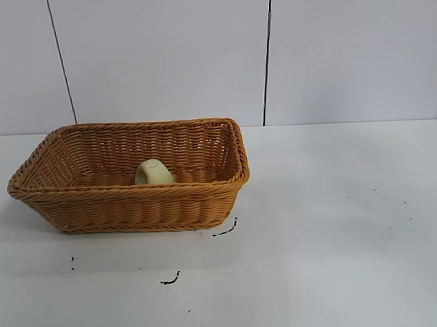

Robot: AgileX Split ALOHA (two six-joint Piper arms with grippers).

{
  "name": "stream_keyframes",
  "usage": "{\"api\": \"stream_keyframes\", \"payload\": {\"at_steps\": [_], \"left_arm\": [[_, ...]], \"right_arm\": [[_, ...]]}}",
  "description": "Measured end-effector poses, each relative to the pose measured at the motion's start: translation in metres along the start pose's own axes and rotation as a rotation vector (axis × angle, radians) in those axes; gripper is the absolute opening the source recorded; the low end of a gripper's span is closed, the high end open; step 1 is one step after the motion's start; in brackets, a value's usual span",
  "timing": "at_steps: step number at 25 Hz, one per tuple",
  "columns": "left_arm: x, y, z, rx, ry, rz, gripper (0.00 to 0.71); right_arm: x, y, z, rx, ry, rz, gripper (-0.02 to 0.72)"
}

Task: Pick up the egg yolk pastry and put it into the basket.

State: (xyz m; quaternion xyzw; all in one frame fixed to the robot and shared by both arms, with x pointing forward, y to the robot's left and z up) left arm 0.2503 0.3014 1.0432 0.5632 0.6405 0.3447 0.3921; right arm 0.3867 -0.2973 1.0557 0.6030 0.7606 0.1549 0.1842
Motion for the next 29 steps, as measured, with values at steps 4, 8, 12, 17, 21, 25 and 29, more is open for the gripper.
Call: {"api": "stream_keyframes", "payload": {"at_steps": [4,8,12,17,21,25,29], "left_arm": [[0.000,0.000,0.000,0.000,0.000,0.000,0.697],[0.000,0.000,0.000,0.000,0.000,0.000,0.697],[0.000,0.000,0.000,0.000,0.000,0.000,0.697],[0.000,0.000,0.000,0.000,0.000,0.000,0.697],[0.000,0.000,0.000,0.000,0.000,0.000,0.697],[0.000,0.000,0.000,0.000,0.000,0.000,0.697],[0.000,0.000,0.000,0.000,0.000,0.000,0.697]], "right_arm": [[0.012,-0.048,-0.009,-0.174,-0.035,0.001,0.603],[0.020,-0.082,-0.021,-0.323,-0.070,-0.023,0.603],[0.025,-0.102,-0.039,-0.493,-0.114,-0.033,0.603],[0.029,-0.116,-0.051,-0.618,-0.144,-0.032,0.603],[0.029,-0.118,-0.052,-0.634,-0.148,-0.032,0.603],[0.029,-0.118,-0.052,-0.634,-0.147,-0.029,0.603],[0.029,-0.118,-0.052,-0.634,-0.147,-0.029,0.603]]}}
Point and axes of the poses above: a point on each arm's last joint axis where the gripper is mounted, z pointing out along that axis toward the gripper, x along the wrist's bending axis when the last joint is at zero, y = z × x, the point moved 2 cm from there along z, pointing out along that axis toward the gripper, and after that the axes turned 12 degrees about -z, right-handed, at the moved point
